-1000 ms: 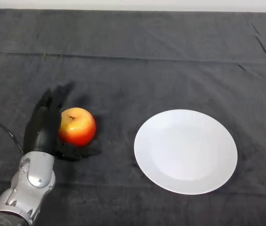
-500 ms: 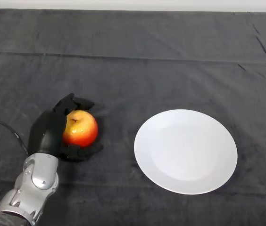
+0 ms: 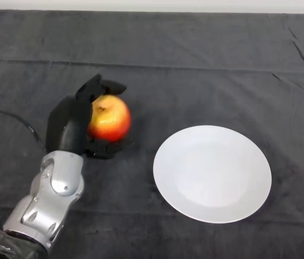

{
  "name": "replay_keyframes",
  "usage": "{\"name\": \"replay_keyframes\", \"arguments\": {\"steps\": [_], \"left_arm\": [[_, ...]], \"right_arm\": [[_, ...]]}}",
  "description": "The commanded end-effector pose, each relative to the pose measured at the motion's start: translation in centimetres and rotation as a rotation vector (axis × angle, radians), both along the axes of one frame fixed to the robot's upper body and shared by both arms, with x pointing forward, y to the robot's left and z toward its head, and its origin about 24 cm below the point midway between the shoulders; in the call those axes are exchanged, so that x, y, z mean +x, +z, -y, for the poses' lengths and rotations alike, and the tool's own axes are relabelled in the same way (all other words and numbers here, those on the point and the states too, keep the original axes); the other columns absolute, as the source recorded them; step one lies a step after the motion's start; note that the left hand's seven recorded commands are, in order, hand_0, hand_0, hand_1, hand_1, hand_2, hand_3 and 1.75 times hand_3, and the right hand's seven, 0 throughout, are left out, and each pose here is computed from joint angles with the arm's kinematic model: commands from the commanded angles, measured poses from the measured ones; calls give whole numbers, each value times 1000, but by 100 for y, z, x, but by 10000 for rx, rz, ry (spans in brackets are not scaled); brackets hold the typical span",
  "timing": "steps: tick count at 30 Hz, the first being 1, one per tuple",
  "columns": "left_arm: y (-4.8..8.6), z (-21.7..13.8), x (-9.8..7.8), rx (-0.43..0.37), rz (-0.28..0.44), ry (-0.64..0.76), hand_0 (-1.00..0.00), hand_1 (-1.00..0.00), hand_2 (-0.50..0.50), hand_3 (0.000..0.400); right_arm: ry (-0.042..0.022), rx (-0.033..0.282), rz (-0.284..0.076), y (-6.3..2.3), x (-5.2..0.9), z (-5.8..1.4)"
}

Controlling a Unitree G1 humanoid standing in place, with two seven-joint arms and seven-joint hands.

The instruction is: Move the apple to the plate

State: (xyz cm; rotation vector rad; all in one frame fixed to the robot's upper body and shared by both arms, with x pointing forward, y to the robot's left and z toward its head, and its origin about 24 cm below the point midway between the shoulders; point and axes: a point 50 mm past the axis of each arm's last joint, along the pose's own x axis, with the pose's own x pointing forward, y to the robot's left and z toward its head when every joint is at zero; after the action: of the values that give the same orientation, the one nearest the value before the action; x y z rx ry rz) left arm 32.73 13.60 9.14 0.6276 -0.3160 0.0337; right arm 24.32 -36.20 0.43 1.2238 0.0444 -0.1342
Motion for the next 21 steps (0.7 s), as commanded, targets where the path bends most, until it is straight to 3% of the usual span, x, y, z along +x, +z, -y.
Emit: {"name": "replay_keyframes", "arguments": {"steps": [1,10,21], "left_arm": [[-20,-6,-70,345,74,15,-1000,-1000,0,400],[66,236,-127,375,457,-658,-1000,-1000,0,400],[74,562,-160,516,448,-1616,-1000,-1000,0,400]], "right_arm": [[-262,-76,100,41,-39,80],[-262,-90,93,40,-39,80],[-263,-94,91,40,-39,80]]}}
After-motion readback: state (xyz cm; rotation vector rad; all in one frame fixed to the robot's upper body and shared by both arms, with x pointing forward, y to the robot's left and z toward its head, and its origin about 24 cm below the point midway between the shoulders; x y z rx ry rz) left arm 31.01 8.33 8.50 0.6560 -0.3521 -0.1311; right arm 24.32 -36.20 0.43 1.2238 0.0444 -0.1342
